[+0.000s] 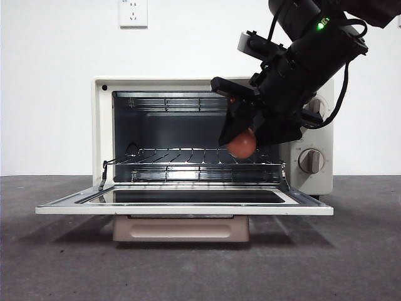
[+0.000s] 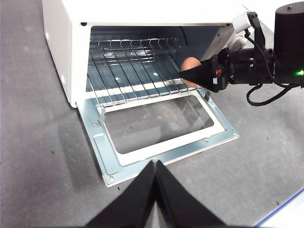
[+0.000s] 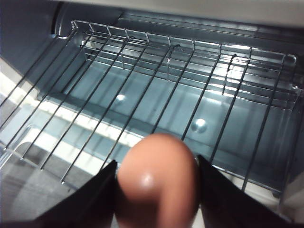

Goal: Eggoven

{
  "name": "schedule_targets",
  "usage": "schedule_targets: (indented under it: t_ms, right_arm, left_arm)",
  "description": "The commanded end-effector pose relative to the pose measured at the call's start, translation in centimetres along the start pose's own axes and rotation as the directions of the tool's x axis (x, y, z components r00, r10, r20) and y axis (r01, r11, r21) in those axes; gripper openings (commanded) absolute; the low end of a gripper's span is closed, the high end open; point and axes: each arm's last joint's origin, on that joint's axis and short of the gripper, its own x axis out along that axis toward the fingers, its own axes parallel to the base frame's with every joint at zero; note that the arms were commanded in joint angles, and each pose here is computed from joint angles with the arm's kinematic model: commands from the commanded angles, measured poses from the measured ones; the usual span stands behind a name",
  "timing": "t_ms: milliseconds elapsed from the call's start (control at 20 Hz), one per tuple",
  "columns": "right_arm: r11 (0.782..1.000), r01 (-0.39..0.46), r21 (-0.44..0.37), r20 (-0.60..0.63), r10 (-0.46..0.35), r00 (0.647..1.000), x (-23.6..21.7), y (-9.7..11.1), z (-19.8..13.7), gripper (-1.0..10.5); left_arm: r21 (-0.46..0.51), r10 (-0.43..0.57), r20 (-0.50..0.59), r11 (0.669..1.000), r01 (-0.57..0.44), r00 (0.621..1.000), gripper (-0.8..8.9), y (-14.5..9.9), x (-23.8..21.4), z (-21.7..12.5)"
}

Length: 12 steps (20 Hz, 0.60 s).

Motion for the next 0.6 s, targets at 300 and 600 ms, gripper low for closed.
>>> schedule_targets:
  t_ms: [300,600]
  right_arm:
    - [1.000,0.020,-0.008,-0.009,-0.020,1.000,0.93,-0.17,-0.24,0.0]
    - [0.999,0.035,-0.004,-0.041,-0.035,0.999,0.93,-0.24,-0.57,2.5]
  left_arm:
    - [-0.001,-0.008,0.011,1.000,0.008,1.000,0.06,-0.10,-0.10,0.21]
    - [-0.002,-0.008,0.011,1.000,0.008,1.000,0.06,-0.09,-0.10,0.20]
